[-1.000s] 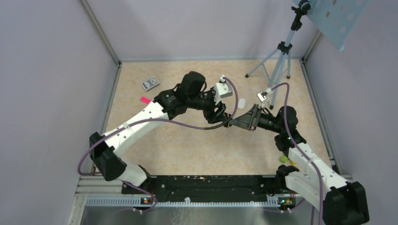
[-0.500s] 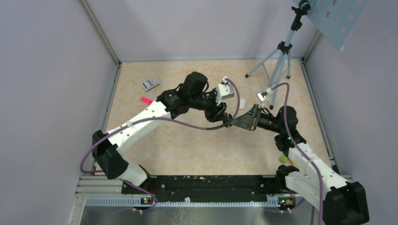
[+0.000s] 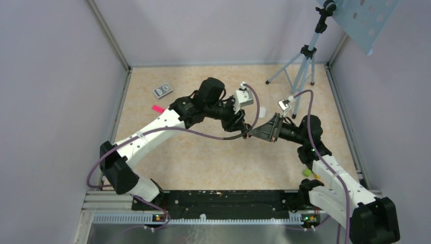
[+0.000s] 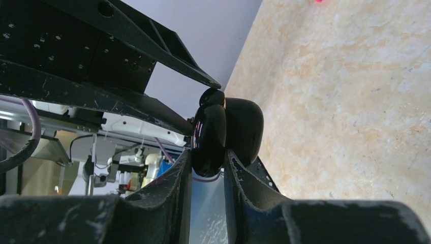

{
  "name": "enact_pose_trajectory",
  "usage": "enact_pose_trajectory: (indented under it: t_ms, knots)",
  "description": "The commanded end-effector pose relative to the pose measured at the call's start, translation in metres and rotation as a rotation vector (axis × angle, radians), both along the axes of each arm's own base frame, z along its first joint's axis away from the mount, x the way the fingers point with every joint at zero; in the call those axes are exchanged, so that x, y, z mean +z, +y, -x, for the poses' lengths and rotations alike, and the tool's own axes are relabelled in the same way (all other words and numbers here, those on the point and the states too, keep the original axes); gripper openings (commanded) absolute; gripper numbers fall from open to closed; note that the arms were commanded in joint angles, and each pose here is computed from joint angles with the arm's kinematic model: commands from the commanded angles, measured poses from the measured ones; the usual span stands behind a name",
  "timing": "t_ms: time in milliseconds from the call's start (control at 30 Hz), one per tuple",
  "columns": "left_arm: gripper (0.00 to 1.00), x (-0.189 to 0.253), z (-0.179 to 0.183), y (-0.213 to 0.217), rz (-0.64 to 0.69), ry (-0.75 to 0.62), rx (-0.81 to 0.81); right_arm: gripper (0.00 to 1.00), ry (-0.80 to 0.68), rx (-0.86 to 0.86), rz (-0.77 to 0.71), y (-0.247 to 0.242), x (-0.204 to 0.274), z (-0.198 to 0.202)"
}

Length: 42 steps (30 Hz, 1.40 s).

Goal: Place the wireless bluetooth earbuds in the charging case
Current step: Adjust the charging case with the earbuds in the left side groove of the charging case.

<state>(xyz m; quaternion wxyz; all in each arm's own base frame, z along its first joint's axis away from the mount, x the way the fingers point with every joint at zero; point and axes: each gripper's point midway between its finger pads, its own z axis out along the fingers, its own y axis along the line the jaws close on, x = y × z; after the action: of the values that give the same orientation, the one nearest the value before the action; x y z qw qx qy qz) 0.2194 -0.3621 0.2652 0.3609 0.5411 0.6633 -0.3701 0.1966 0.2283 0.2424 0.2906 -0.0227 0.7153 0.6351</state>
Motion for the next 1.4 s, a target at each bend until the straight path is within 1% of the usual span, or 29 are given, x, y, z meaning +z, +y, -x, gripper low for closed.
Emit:
enact_pose_trajectory:
  t_ms: [0,300,533,733,900,1000,1133,1200,1233,1300,1367]
  knots:
    - [0.43,0.019,0.006,-0.003,0.036,0.045,0.007,0.0,-0.102,-0.035,-0.021,-0.003,0.026,-0.005]
    - [0.43,0.017,0.014,-0.001,0.031,0.099,0.014,0.0,-0.108,-0.045,-0.027,-0.003,0.027,-0.007]
    - [0.43,0.004,0.014,-0.001,-0.003,0.152,0.03,0.0,-0.118,-0.053,-0.033,-0.003,0.03,-0.009]
    - [0.45,0.009,0.013,0.003,0.007,0.147,0.064,0.0,-0.111,-0.058,-0.032,-0.004,0.026,-0.01]
    - [0.46,0.008,0.015,0.004,0.004,0.173,0.077,0.0,-0.104,-0.064,-0.035,-0.004,0.025,-0.012]
    - [0.46,0.008,0.008,0.005,0.003,0.156,0.12,0.0,-0.107,-0.063,-0.037,-0.003,0.026,-0.012]
    - [0.57,0.012,-0.002,0.007,0.016,0.123,0.17,0.0,-0.107,-0.061,-0.037,-0.003,0.026,-0.013]
    - [0.61,0.016,-0.006,0.007,0.033,0.106,0.199,0.0,-0.104,-0.06,-0.036,-0.003,0.025,-0.013]
    - [0.61,0.019,-0.008,0.008,0.044,0.099,0.214,0.0,-0.105,-0.06,-0.036,-0.003,0.025,-0.013]
    - [0.58,0.025,-0.011,0.01,0.068,0.071,0.232,0.0,-0.101,-0.06,-0.036,-0.002,0.024,-0.014]
    - [0.55,0.031,-0.012,0.011,0.096,0.088,0.262,0.0,-0.098,-0.059,-0.037,-0.002,0.024,-0.014]
